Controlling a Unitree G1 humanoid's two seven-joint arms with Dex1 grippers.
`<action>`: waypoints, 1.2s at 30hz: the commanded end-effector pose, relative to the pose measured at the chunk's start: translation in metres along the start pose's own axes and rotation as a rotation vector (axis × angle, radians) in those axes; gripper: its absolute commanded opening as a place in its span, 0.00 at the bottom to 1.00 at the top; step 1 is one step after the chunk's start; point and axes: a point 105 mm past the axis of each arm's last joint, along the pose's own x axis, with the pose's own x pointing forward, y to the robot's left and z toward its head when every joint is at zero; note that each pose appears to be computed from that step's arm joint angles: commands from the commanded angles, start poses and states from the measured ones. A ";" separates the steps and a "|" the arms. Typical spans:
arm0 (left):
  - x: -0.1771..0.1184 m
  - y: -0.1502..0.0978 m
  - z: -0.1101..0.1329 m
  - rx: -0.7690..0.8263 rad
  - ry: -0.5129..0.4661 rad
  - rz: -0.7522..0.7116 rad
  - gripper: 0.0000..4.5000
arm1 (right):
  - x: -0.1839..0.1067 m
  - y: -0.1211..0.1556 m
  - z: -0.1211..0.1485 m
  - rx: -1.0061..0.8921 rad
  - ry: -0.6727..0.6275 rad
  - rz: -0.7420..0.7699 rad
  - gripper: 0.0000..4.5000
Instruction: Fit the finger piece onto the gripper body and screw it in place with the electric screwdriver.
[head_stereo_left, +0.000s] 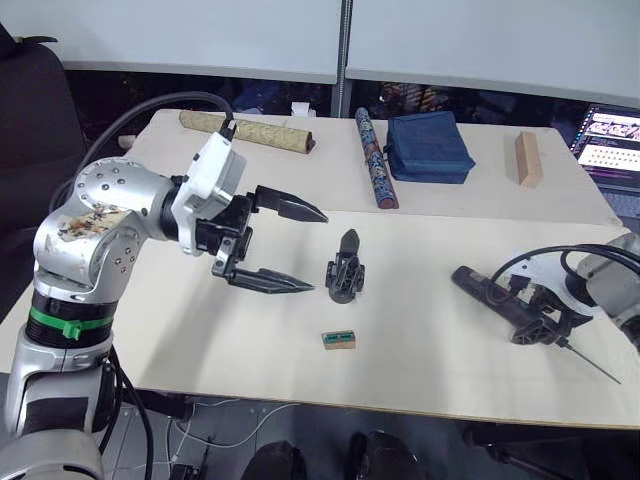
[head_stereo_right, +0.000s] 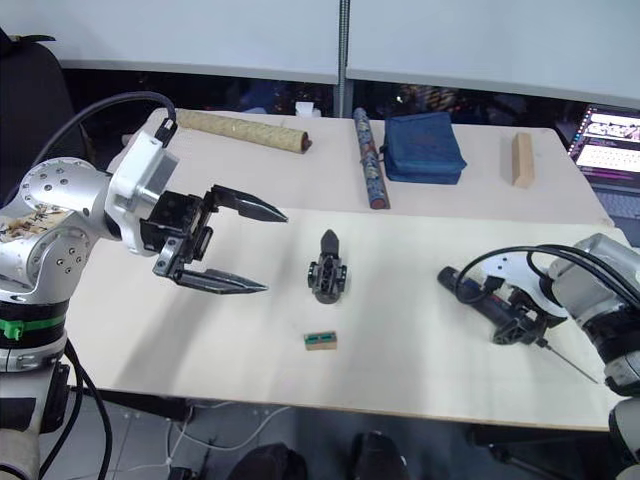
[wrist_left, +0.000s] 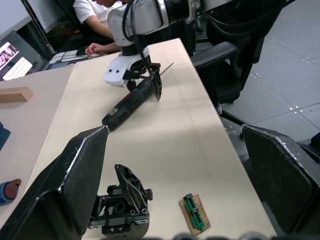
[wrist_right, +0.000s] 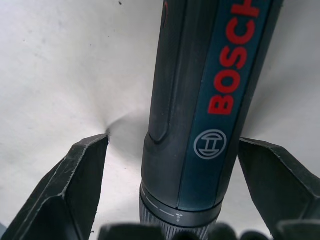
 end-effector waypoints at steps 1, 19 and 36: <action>-0.003 -0.003 0.008 0.035 0.002 0.015 1.00 | 0.011 0.006 -0.017 0.004 0.078 0.046 0.73; 0.012 -0.066 -0.087 -0.133 0.174 -0.082 1.00 | -0.081 0.136 0.064 -0.468 -1.038 0.007 0.43; 0.053 -0.063 -0.148 -0.173 0.032 0.077 1.00 | -0.095 0.203 0.145 -0.105 -1.632 0.036 0.43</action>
